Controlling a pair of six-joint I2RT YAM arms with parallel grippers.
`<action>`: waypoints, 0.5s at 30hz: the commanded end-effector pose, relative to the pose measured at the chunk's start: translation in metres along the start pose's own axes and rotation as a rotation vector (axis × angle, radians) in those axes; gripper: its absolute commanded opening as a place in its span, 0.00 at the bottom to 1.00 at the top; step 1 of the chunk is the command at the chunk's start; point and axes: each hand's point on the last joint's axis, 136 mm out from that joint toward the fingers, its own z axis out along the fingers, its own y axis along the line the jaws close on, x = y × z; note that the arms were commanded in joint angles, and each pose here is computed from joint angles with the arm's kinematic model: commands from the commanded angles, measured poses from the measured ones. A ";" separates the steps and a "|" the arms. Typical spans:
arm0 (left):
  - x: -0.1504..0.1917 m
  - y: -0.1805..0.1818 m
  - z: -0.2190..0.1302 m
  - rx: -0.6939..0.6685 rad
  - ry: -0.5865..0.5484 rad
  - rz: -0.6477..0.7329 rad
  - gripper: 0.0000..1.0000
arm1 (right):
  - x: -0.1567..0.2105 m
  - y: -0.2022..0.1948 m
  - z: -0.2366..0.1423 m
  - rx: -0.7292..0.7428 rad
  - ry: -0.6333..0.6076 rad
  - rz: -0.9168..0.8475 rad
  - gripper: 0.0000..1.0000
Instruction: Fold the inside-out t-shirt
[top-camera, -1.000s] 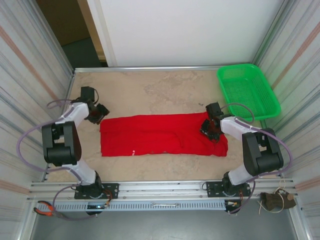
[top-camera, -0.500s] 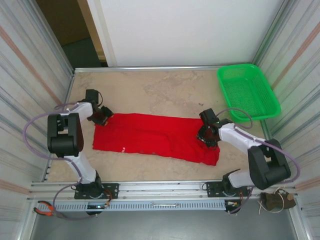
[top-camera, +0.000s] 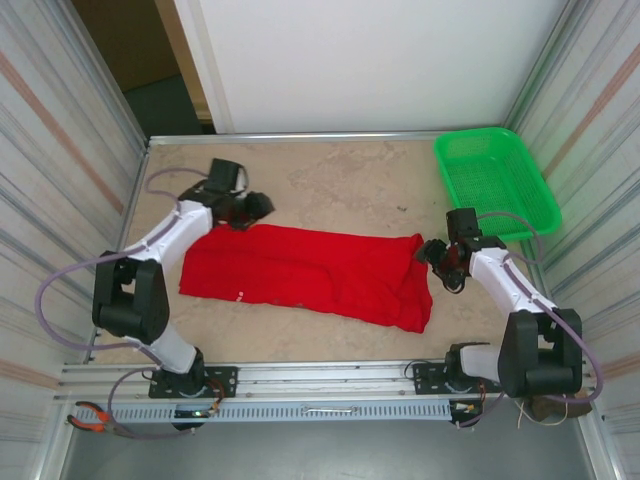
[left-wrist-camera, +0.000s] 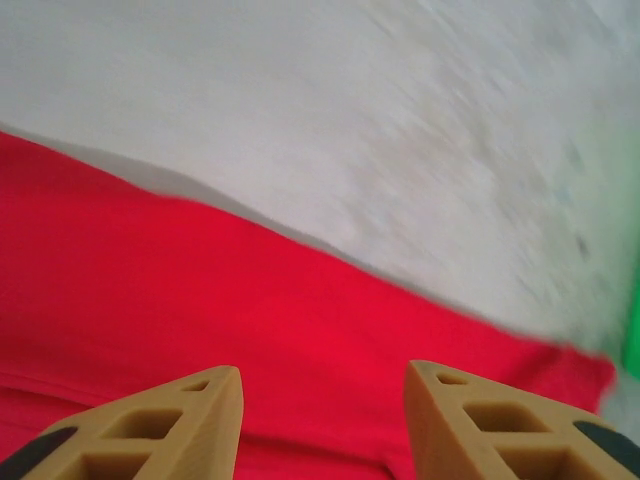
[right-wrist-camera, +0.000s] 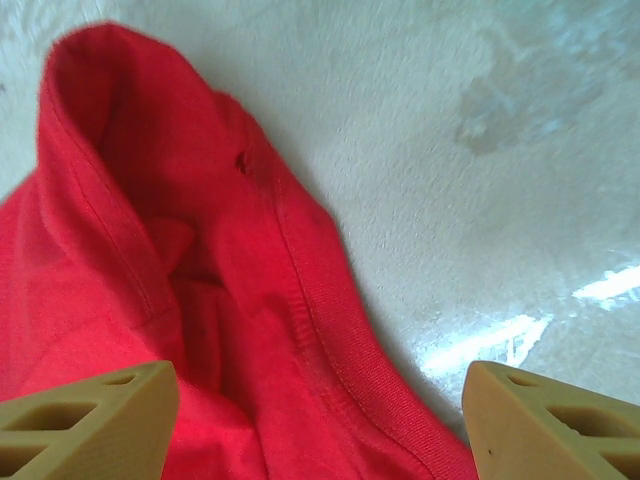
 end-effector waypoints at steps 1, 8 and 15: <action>0.048 -0.033 0.012 0.058 0.098 0.073 0.47 | 0.010 0.008 0.009 -0.068 0.063 -0.063 0.75; 0.125 -0.081 0.046 0.142 0.221 0.153 0.47 | 0.022 -0.004 0.022 -0.039 0.100 -0.033 0.77; 0.177 -0.087 0.080 0.135 0.300 0.155 0.46 | 0.039 0.008 0.033 -0.068 0.141 -0.076 0.80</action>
